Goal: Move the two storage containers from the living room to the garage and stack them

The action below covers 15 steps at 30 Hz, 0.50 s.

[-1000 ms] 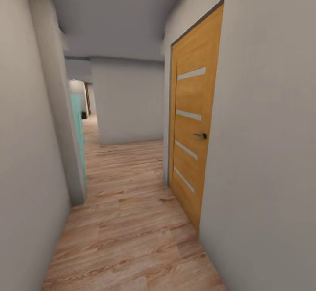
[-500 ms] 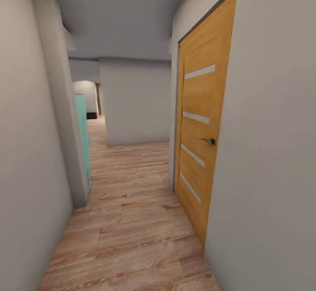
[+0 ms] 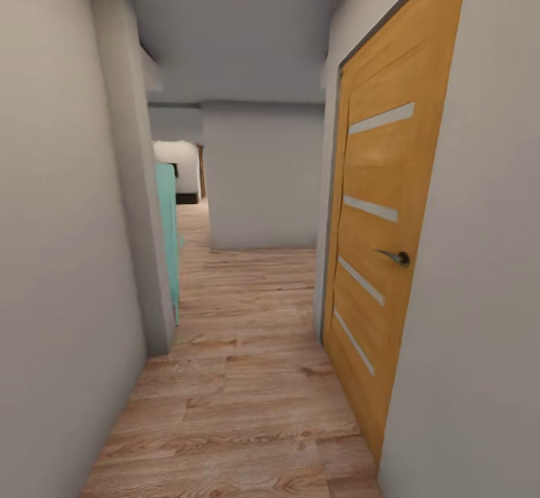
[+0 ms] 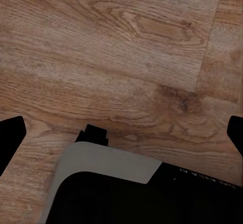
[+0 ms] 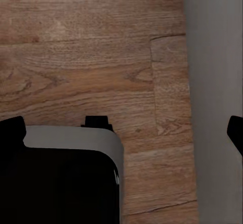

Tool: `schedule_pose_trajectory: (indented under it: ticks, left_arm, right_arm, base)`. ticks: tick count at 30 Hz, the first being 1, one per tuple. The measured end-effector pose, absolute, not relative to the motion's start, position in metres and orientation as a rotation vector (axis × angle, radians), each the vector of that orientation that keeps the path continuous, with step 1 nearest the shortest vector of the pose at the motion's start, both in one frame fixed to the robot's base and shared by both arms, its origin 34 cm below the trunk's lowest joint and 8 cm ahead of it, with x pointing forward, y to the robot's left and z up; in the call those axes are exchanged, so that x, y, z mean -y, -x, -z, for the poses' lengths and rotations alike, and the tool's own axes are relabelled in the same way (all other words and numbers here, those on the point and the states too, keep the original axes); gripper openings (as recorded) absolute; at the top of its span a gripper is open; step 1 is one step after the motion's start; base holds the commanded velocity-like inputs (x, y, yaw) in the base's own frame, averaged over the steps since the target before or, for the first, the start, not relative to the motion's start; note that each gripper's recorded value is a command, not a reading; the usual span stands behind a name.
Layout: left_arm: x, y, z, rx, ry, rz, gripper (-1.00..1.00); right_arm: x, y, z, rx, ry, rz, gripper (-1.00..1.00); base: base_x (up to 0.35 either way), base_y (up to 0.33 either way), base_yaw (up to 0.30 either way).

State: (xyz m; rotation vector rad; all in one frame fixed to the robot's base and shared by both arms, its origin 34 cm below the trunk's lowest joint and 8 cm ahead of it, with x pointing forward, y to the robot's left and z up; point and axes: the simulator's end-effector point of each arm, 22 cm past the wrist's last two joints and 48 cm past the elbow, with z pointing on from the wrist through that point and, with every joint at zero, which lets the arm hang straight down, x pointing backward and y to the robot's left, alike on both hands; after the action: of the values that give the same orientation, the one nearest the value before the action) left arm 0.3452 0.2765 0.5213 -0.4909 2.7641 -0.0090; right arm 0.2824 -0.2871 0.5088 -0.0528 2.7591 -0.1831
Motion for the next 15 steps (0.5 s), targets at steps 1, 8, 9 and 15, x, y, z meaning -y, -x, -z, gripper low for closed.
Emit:
schedule_pose_trajectory:
  ticks: [1,8,9,15]
  left_arm:
    - [-0.2765,-0.3453,-0.5214,-2.764,0.491,0.009,1.0]
    - [-0.2767,-0.3465,-0.5221,-2.76,0.492,0.009,1.0]
    - [-0.2769,-0.3467,-0.5223,-2.759,0.493,0.009,1.0]
    - [-0.2778,-0.3472,-0.5227,-2.758,0.493,0.008,1.0]
  right_arm:
    - [0.2871,-0.2826,-0.5088,-2.759,0.053,0.183,1.0]
    - [0.2864,-0.2839,-0.5093,-2.755,0.054,0.179,1.0]
    - [0.2864,-0.2839,-0.5093,-2.755,0.053,0.179,1.0]
    - [0.2866,-0.2849,-0.5097,-2.753,0.052,0.179,1.0]
  base:
    - [0.32,-0.016,0.265]
    - [0.322,-0.005,0.265]
    - [0.322,-0.001,0.265]
    - [0.323,0.036,0.217]
